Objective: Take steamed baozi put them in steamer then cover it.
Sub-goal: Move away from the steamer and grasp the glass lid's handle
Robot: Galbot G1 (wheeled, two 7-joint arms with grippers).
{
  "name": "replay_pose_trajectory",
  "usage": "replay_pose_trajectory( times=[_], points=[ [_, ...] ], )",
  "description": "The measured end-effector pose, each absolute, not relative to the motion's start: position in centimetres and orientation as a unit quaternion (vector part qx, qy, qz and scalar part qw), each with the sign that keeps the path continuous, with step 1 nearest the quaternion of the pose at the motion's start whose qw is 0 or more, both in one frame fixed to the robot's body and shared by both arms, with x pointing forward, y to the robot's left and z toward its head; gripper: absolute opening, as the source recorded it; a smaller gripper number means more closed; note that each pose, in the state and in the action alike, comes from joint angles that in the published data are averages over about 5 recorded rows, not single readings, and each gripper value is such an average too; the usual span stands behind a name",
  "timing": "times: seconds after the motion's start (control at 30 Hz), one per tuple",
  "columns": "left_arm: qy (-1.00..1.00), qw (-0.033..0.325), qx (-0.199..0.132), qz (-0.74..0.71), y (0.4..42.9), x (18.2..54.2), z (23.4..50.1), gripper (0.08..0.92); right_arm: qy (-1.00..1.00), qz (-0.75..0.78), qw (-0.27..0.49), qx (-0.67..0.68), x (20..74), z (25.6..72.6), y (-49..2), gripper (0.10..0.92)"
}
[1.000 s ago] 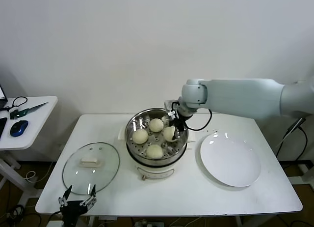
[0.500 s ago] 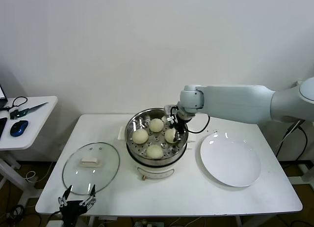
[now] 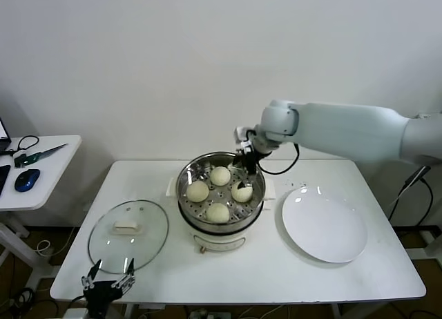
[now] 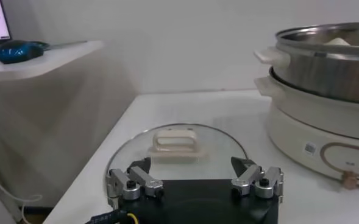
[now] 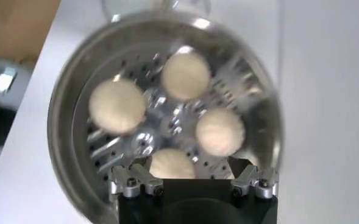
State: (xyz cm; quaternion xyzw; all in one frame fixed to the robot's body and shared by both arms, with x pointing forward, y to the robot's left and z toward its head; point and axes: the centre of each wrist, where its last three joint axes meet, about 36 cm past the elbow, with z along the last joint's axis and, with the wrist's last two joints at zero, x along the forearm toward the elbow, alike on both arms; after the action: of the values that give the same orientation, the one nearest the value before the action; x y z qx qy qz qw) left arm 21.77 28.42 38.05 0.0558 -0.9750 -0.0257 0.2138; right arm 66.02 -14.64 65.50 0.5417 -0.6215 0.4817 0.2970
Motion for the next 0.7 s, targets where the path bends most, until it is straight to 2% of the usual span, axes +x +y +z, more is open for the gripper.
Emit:
replay_pose_trajectory(
  times=[0.33, 0.7],
  points=[
    [-0.977, 0.205, 0.050, -0.034, 28.8, 22.8, 38.0, 0.823, -0.813, 0.350, 0.172, 0.433, 64.7, 66.9, -20.6, 0.823],
    [-0.984, 0.166, 0.046, -0.045, 29.5, 24.6, 38.2, 0.823, -0.931, 0.232, 0.090, 0.266, 59.1, 60.2, -32.8, 0.823]
  ],
)
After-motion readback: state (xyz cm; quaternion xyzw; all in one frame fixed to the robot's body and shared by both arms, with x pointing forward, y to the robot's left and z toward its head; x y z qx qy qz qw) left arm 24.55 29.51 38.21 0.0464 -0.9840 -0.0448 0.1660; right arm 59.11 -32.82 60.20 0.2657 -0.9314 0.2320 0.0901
